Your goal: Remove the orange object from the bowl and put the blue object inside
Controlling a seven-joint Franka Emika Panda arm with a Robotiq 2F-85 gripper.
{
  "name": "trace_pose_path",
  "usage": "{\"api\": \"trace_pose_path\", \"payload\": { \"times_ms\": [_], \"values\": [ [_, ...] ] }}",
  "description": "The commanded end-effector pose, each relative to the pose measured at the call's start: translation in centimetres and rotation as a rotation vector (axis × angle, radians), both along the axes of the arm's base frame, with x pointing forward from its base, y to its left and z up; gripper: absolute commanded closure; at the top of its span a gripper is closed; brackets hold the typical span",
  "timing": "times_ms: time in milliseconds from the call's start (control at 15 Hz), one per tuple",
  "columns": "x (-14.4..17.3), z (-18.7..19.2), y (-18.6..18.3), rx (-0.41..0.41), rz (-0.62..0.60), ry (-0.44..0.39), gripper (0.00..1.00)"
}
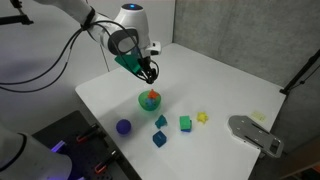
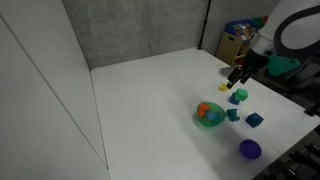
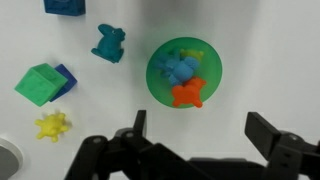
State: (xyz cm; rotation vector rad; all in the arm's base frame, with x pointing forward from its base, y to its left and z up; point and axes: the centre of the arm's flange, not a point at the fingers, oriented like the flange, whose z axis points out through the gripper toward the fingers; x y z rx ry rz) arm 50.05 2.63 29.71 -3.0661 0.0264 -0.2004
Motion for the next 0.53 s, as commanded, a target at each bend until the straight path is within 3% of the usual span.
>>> {"api": "trace_pose_path", "payload": {
  "times_ms": [0,467],
  "values": [
    [3.5,-3.9,2.1,0.040,0.026,-0.015,0.00],
    [6.8,-12.1,3.9,0.016,0.075,0.002,0.00]
  ]
}}
